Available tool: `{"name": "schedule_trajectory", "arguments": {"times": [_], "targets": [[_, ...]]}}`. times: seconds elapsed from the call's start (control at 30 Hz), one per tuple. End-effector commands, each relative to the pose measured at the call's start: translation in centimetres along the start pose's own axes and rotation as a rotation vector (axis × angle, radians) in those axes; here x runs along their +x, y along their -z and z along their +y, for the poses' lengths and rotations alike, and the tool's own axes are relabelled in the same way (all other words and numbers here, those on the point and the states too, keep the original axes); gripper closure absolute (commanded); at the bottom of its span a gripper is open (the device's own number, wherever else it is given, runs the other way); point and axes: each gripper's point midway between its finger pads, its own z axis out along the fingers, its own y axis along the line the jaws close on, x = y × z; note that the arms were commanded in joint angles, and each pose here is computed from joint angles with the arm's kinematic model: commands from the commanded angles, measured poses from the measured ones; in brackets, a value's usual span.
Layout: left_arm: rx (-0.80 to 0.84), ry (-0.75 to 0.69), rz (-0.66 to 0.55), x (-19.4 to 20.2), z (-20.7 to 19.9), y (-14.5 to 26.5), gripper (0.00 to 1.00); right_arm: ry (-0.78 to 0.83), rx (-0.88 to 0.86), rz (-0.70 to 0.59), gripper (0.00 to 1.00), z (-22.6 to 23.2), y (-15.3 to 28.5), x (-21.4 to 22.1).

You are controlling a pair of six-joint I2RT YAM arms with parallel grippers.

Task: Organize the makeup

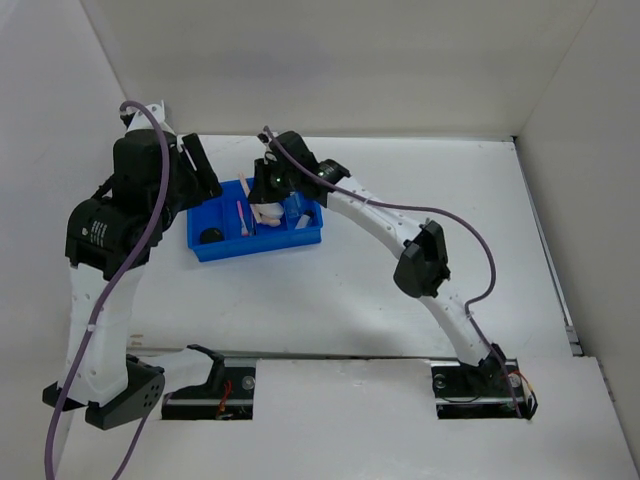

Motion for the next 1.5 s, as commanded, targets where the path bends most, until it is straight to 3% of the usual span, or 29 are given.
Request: {"name": "schedule_trajectory", "arguments": {"times": [0.0, 0.43, 0.47, 0.5, 0.6, 0.63, 0.77, 0.87, 0.93, 1.0, 1.03, 1.13, 1.17, 1.27, 1.37, 1.47], "targets": [[-0.001, 0.006, -0.031, -0.7, 0.4, 1.0, 0.42, -0.005, -0.179, -0.120, 0.92, 4.6, 0.3, -3.7], [-0.006, 0.003, 0.000, 0.4, 0.8, 1.1, 0.42, -0.065, -0.204, -0.182, 0.85, 2.7, -6.3, -2.3], [-0.006, 0.003, 0.000, 0.4, 0.8, 1.1, 0.42, -0.062, -0.210, -0.192, 0.81, 2.9, -6.3, -2.6], [-0.020, -0.001, 0.004, 0.5, 1.1, 1.1, 0.42, -0.073, -0.206, -0.183, 0.64, 2.6, -6.7, -2.2], [-0.024, -0.005, 0.012, 0.7, 1.2, 1.1, 0.42, -0.068, -0.220, -0.203, 0.36, 3.5, -5.6, -3.3], [-0.024, -0.005, 0.012, 0.7, 1.2, 1.1, 0.42, -0.056, -0.219, -0.226, 0.33, 3.9, -4.8, -4.2], [-0.024, -0.005, 0.012, 0.7, 1.2, 1.1, 0.42, -0.038, -0.187, -0.278, 0.31, 5.0, -1.1, -6.5], [-0.020, 0.007, -0.017, 0.1, 1.2, 1.4, 0.42, -0.014, -0.078, -0.299, 0.40, 3.3, 2.4, -7.9], [-0.028, 0.007, -0.021, 0.0, 1.3, 1.3, 0.42, -0.046, 0.113, -0.297, 0.48, -1.8, 3.5, -7.2], [-0.043, 0.003, -0.018, 0.2, 1.6, 1.1, 0.42, -0.057, 0.217, -0.347, 0.55, -3.9, 8.1, -8.3], [-0.043, 0.003, -0.018, 0.4, 1.7, 1.2, 0.42, -0.081, 0.312, -0.373, 0.56, -7.2, 9.9, -8.6], [-0.056, -0.011, -0.013, 0.6, 1.9, 1.0, 0.42, -0.209, 0.483, -0.369, 0.56, -15.6, 15.7, -5.8], [-0.056, -0.011, -0.013, 0.6, 1.9, 0.8, 0.42, -0.254, 0.560, -0.301, 0.56, -19.4, 16.4, -1.6], [-0.042, -0.007, -0.017, 0.7, 1.6, 0.6, 0.42, -0.364, 0.671, -0.333, 0.49, -25.6, 22.7, 0.2], [-0.009, 0.005, -0.033, 0.5, 0.9, 0.4, 0.42, -0.465, 0.809, -0.249, 0.39, -30.8, 26.0, 5.3], [-0.013, 0.002, -0.025, 0.6, 0.8, 0.1, 0.42, -0.543, 0.876, -0.178, 0.39, -33.5, 27.1, 8.8]]}}
